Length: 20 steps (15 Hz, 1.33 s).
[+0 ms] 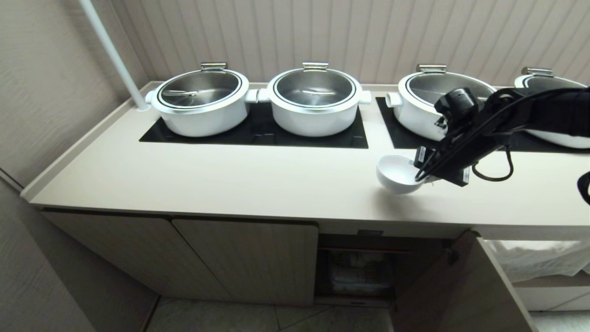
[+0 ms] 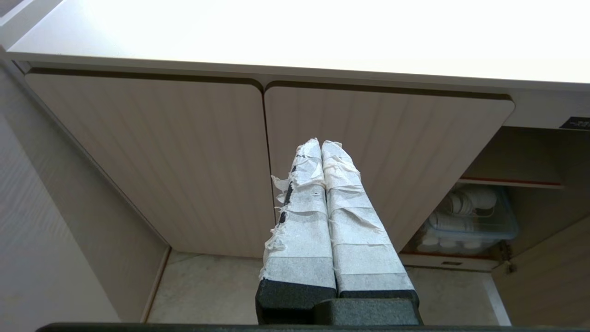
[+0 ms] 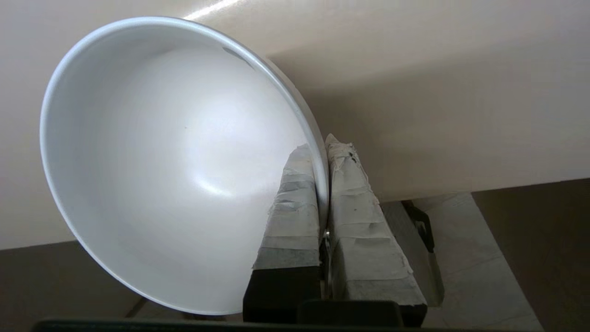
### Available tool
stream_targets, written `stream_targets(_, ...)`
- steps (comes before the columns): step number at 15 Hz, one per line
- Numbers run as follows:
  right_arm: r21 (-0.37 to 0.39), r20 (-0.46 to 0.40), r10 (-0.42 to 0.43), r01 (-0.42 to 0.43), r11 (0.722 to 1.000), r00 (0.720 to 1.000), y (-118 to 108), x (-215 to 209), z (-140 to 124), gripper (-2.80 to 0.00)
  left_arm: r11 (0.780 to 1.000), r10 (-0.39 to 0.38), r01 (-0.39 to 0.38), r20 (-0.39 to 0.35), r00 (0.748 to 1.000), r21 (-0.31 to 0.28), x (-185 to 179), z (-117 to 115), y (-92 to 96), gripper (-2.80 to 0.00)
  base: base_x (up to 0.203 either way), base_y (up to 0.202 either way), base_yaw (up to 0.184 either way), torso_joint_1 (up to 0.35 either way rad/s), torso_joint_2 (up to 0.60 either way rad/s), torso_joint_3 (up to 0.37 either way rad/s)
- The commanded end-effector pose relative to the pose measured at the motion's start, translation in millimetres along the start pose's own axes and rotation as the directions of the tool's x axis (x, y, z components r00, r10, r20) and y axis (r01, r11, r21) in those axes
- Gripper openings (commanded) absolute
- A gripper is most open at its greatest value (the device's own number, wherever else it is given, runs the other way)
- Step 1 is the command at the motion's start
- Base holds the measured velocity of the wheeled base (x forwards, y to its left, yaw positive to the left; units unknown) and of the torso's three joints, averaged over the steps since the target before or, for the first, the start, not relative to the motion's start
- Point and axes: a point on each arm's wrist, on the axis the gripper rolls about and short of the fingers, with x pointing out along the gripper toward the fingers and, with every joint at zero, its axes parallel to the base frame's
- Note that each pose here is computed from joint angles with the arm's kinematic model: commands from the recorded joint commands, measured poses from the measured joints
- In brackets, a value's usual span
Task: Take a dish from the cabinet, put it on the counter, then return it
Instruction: Place it on the table
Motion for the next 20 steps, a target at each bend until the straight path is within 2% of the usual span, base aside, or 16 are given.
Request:
stream_targets(1,0.003,-0.006,-0.023,0.023,1.0,1.0,-1.3,17.4,-0.3,-2.8,1.0,0.0,0.0,0.002,1.0,-0.001,-0.1,0.2,0.0,-2.8,0.0,0.0,0.0,0.0,0.0,0.0)
stream_targets(9,-0.005,0.03,-0.013,0.013,1.0,0.999,0.0,29.3,3.2,-2.8,1.0,0.001,-0.001,0.0,1.0,-0.001,0.0,-0.2,0.0,-2.8,0.0,0.0,0.0,0.0,0.0,0.0)
stream_targets(13,-0.006,0.042,-0.058,0.059,0.998,0.997,-0.6,34.2,1.9,-2.8,1.0,0.002,-0.002,0.002,1.0,-0.001,-0.1,0.3,0.0,-2.8,0.0,0.0,0.0,0.0,0.0,0.0)
stream_targets(20,-0.01,0.037,-0.061,0.061,0.998,0.997,1.2,37.1,0.1,-2.8,1.0,0.001,-0.001,0.0,1.0,-0.001,0.0,-0.2,0.0,-2.8,0.0,0.0,0.0,0.0,0.0,0.0)
